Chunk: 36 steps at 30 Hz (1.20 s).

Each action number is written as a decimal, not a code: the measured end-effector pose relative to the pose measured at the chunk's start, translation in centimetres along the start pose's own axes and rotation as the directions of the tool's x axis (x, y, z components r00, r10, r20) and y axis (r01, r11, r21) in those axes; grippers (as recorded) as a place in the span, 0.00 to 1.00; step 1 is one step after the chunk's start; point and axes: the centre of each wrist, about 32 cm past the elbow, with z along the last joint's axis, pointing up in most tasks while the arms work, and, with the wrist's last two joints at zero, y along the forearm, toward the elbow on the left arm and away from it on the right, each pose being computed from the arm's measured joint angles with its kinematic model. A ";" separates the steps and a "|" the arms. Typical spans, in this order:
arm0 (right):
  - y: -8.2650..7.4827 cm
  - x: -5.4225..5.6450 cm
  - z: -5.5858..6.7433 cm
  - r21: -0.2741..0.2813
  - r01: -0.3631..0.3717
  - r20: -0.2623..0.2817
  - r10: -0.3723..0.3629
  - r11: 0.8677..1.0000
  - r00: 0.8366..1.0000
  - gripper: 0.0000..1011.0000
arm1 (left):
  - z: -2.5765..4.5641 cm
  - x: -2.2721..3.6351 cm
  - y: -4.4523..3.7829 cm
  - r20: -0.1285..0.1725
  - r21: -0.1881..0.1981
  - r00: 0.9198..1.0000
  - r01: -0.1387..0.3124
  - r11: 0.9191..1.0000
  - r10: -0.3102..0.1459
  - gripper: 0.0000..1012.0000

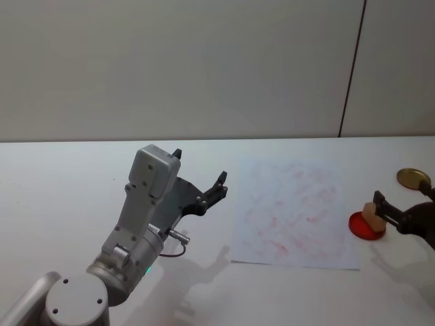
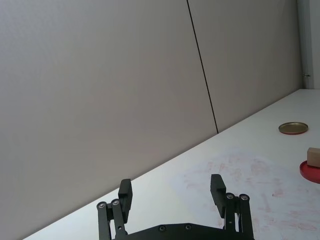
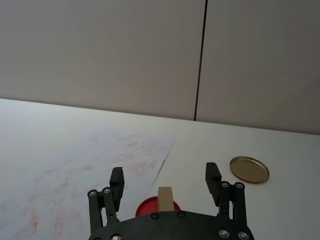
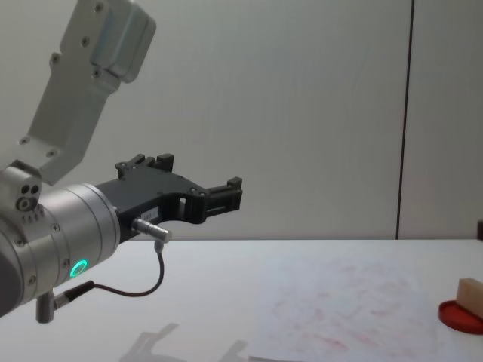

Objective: Use the one hand to pick up the stamp and affix it onto the A4 paper.

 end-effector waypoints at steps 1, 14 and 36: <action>0.1 0.1 -0.1 -0.007 0.000 -0.001 0.000 1.000 1.000 0.99 | 0.00 0.00 0.00 0.000 0.000 1.000 0.000 1.000 0.000 0.98; 1.6 0.2 -1.4 -0.103 -0.014 -0.004 0.013 0.995 1.000 0.99 | 0.00 0.00 0.00 0.000 0.000 1.000 0.000 1.000 0.000 0.98; 3.9 -1.1 -3.3 -0.202 -0.020 -0.019 0.017 0.979 1.000 0.95 | 0.00 0.00 0.00 0.000 0.000 1.000 0.000 1.000 0.000 0.98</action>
